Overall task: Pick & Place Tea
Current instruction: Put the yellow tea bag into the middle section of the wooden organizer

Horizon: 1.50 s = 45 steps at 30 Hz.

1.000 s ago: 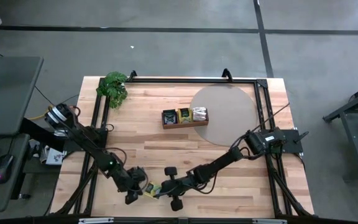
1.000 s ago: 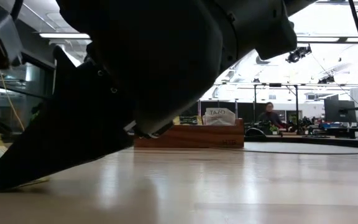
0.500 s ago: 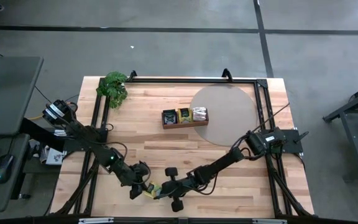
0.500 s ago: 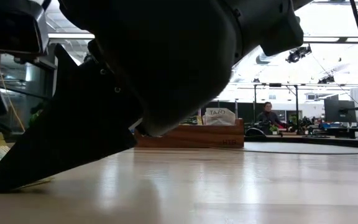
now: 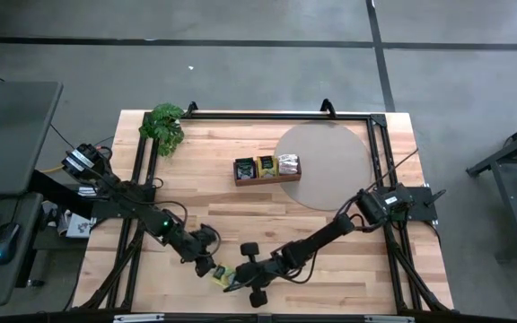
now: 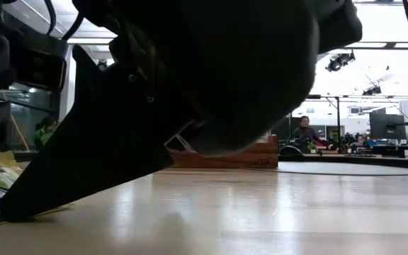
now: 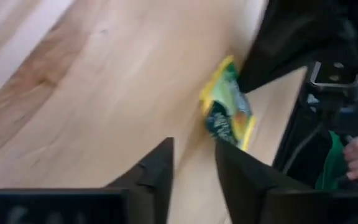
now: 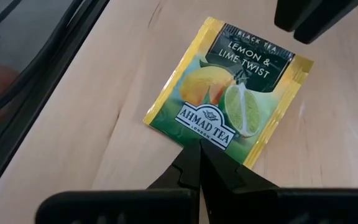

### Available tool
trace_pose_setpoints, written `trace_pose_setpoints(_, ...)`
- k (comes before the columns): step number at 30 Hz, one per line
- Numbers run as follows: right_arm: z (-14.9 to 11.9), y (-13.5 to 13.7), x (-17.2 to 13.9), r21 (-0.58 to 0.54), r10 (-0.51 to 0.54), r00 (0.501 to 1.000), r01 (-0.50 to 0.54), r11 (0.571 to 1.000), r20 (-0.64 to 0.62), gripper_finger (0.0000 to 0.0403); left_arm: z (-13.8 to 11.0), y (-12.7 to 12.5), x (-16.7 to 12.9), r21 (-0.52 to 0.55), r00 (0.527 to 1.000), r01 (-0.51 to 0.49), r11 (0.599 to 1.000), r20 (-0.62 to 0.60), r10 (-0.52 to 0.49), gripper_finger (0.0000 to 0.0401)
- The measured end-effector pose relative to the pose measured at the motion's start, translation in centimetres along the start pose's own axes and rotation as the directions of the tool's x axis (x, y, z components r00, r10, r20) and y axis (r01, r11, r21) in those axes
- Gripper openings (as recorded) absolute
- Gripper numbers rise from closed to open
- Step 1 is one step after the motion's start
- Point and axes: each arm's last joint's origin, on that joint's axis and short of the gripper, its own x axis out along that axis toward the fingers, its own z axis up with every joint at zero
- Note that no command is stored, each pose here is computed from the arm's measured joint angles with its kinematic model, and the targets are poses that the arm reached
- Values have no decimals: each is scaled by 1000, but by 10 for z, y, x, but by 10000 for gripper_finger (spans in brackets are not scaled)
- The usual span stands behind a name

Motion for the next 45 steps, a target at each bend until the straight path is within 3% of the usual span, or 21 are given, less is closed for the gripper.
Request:
trace_pose_setpoints(7, 0, 0, 0, 0, -22, 1000, 22, 1000, 3, 0, 0, 0, 0, -134, 1000, -5, 991, 6, 5, 203)
trace_pose_setpoints(13, 1, -1, 0, -19, -41, 999, 41, 999, 16, 0, 1, -4, 0, -165, 999, 38, 985, 11, -37, 222)
trace_pose_setpoints(36, 12, -31, 6, 3, -171, 980, 172, 985, 102, 0, 0, 0, 7, -318, 1000, 16, 948, 7, -14, 220)
trace_pose_setpoints(40, 12, -35, 6, 11, -176, 979, 176, 984, 101, 0, -1, 3, 12, -346, 1000, -3, 938, -3, 2, 193)
trace_pose_setpoints(45, 13, -35, 6, 12, -178, 979, 177, 984, 102, 0, -1, 3, 12, -348, 1000, -6, 938, 2, 7, 127)
